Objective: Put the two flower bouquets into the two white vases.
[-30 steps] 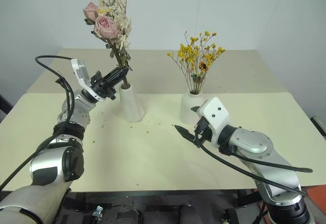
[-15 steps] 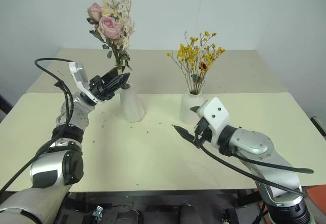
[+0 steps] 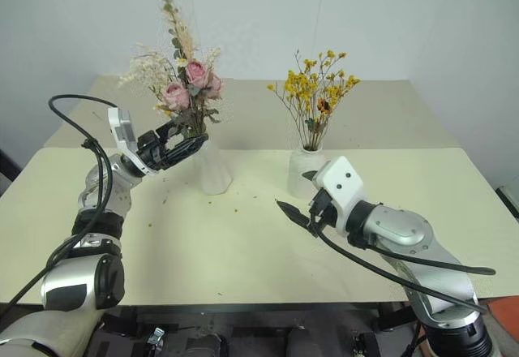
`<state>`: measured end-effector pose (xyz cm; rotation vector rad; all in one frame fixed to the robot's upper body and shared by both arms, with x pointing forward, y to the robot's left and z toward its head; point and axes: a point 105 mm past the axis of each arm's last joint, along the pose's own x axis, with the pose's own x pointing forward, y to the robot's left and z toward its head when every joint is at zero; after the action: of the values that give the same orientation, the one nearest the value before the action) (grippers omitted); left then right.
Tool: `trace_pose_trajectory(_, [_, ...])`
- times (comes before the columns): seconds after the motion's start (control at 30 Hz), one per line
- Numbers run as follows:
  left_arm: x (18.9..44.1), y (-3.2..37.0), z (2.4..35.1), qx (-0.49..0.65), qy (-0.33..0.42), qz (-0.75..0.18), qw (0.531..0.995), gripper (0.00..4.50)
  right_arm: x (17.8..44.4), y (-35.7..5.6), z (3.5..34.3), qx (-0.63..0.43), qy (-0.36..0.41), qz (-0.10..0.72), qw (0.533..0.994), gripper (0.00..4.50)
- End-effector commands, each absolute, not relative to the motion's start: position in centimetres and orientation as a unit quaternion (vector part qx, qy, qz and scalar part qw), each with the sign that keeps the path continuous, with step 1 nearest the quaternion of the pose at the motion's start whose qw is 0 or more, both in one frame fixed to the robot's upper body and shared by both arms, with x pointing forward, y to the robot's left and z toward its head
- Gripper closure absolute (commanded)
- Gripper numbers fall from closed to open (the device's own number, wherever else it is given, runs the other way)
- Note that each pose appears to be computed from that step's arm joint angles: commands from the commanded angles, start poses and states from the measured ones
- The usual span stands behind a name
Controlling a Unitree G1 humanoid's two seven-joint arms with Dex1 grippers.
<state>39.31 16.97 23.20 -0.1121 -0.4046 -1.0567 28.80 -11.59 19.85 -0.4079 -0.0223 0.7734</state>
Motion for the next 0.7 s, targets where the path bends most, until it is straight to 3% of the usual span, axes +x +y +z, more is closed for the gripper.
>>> trace_pose_trajectory(0.03, [38.9,18.4,24.5,-0.017,-0.208,-0.48,0.852,0.02,28.6,-11.2,21.1,-0.208,-0.043,0.376,0.902,0.0])
trace_pose_trajectory(0.2, [37.4,20.7,24.9,0.015,-0.225,-0.452,0.863,0.02,28.5,-11.5,21.2,-0.21,-0.043,0.372,0.903,0.0])
trace_pose_trajectory(0.37, [33.7,22.5,26.0,0.022,-0.236,-0.456,0.857,0.02,28.3,-12.4,21.2,-0.217,-0.037,0.364,0.905,0.0])
trace_pose_trajectory(0.7, [28.5,25.4,23.7,0.146,-0.123,-0.441,0.877,0.02,26.5,-18.6,20.1,-0.224,0.024,0.32,0.92,0.0])
